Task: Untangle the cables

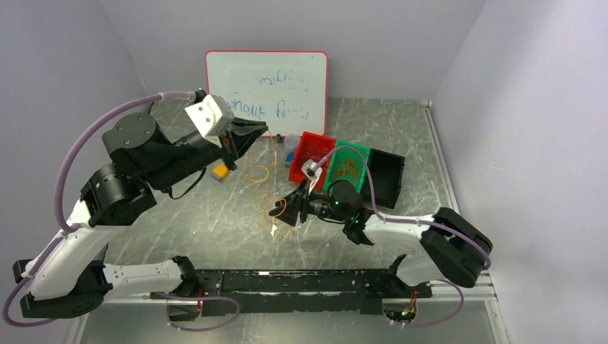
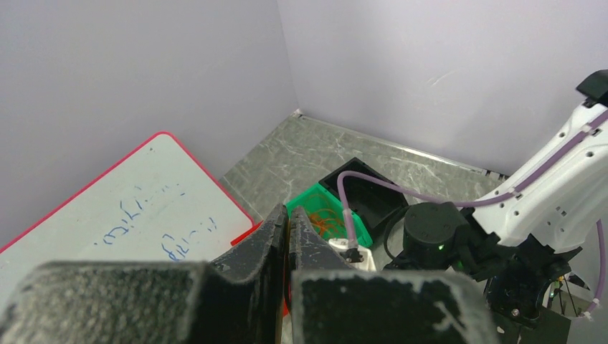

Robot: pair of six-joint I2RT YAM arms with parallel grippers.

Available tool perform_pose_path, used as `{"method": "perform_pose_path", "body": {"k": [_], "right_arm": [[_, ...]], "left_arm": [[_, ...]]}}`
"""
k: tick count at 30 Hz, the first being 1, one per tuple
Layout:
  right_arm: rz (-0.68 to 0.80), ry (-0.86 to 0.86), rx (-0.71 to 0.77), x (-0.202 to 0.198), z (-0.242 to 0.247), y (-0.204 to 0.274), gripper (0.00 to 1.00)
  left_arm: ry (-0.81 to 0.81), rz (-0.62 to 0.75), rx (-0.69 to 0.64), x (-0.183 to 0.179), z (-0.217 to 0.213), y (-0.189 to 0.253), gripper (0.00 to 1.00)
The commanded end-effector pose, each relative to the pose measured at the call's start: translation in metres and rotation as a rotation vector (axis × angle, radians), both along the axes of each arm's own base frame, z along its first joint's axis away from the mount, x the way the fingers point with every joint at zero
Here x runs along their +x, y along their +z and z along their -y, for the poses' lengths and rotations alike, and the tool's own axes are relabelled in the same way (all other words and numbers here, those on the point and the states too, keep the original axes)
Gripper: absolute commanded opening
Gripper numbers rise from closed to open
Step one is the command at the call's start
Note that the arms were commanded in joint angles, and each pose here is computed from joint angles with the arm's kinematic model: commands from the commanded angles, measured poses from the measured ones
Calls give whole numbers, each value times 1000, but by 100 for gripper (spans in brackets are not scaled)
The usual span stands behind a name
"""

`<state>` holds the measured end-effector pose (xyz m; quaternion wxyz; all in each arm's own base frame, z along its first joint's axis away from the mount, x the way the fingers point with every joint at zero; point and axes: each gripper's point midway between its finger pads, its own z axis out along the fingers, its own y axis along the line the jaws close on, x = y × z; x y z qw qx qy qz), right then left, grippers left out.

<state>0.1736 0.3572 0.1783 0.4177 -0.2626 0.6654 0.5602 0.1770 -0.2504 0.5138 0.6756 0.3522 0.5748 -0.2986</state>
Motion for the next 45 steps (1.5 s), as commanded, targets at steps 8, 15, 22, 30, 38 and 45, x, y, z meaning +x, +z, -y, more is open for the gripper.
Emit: {"method": "perform_pose_path", "body": {"k": [8, 15, 22, 30, 38, 45], "right_arm": [[-76, -149, 67, 25, -8, -14, 8], [-225, -414, -118, 37, 44, -79, 0], [-302, -539, -267, 25, 90, -129, 0], [-343, -593, -336, 18, 111, -156, 0], [-299, -573, -340, 18, 110, -147, 0], [-139, -446, -327, 14, 97, -107, 10]], "left_arm": [[7, 27, -40, -4, -8, 10, 7], [91, 18, -45, 3, -23, 15, 7], [184, 59, -62, 10, -44, 36, 7], [218, 104, -60, 11, -54, 59, 7], [178, 83, -22, 11, -43, 47, 7], [98, 61, 6, 3, -28, 28, 7]]}}
